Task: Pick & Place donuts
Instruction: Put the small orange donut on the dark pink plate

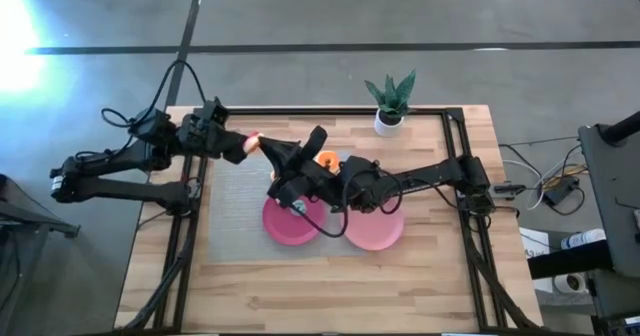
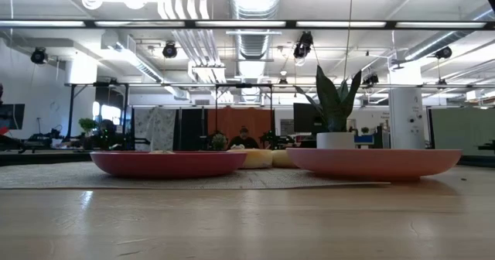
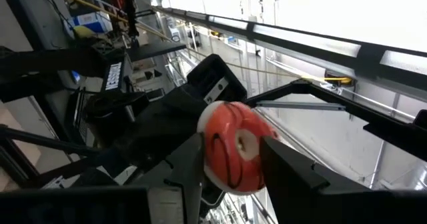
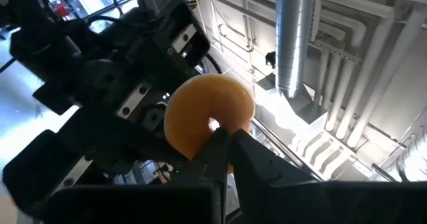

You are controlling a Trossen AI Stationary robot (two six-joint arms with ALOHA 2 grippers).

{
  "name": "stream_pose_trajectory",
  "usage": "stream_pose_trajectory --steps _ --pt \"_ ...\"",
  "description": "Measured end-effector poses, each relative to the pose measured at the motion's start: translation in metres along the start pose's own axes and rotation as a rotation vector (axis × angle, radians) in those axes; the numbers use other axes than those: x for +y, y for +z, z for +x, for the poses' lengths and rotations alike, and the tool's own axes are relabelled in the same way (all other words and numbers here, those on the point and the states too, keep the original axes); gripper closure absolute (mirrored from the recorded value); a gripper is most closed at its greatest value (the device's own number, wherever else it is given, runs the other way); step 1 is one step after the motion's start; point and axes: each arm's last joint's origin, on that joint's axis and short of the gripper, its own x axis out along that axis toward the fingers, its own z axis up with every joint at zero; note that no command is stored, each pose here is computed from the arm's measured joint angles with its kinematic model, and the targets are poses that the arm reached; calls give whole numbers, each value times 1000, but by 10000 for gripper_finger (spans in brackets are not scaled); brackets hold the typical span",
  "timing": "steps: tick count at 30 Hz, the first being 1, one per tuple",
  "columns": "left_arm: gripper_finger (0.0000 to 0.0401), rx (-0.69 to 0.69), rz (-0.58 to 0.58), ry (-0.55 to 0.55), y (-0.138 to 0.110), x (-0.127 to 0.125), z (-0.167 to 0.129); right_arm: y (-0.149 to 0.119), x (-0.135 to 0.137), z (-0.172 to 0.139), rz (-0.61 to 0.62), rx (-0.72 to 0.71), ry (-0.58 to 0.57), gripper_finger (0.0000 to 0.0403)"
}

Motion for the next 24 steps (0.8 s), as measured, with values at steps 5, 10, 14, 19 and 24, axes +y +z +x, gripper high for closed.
stream_pose_trajectory --steps 5,10,14,19,24 --pt "282 -3 7 3 3 0 -1 -3 -3 3 -1 4 -9 394" --pt "282 -8 2 6 6 0 -2 -6 -2 4 10 5 -9 394" --pt "282 1 2 8 6 1 -2 -11 -1 7 42 10 -7 394" --pt "282 -9 7 13 8 1 -3 -15 1 8 54 17 -6 394" --pt "282 -14 27 36 12 3 -5 -15 1 8 55 26 -14 394"
